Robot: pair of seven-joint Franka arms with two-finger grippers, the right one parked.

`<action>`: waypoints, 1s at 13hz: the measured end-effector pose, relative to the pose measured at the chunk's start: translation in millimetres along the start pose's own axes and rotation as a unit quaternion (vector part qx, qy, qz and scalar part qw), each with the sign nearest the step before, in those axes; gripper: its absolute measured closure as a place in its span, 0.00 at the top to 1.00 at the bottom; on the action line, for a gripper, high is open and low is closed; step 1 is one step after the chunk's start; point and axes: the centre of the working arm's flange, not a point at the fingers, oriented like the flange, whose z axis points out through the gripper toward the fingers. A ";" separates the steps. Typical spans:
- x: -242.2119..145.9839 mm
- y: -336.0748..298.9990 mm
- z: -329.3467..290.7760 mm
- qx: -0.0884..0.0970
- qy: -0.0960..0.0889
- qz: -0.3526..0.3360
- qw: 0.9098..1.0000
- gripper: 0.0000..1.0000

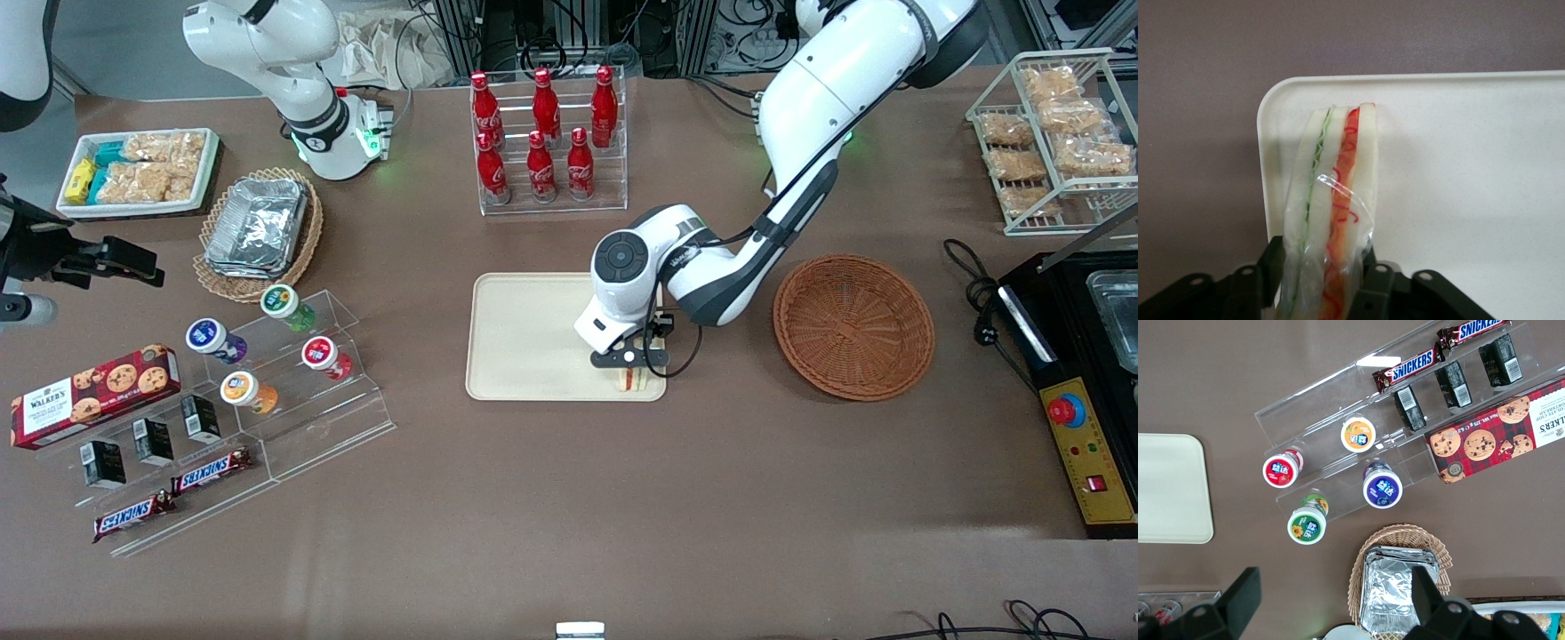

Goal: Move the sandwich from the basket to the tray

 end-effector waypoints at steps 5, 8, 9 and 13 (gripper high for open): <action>16.1 -3.5 -30.2 -0.002 0.017 -0.015 1.000 1.00; 30.9 -33.6 -114.5 0.054 0.010 -0.056 0.997 1.00; 37.8 -53.5 -152.3 0.057 0.007 -0.082 0.995 1.00; 60.2 -163.7 -271.7 0.008 0.020 -0.138 0.990 1.00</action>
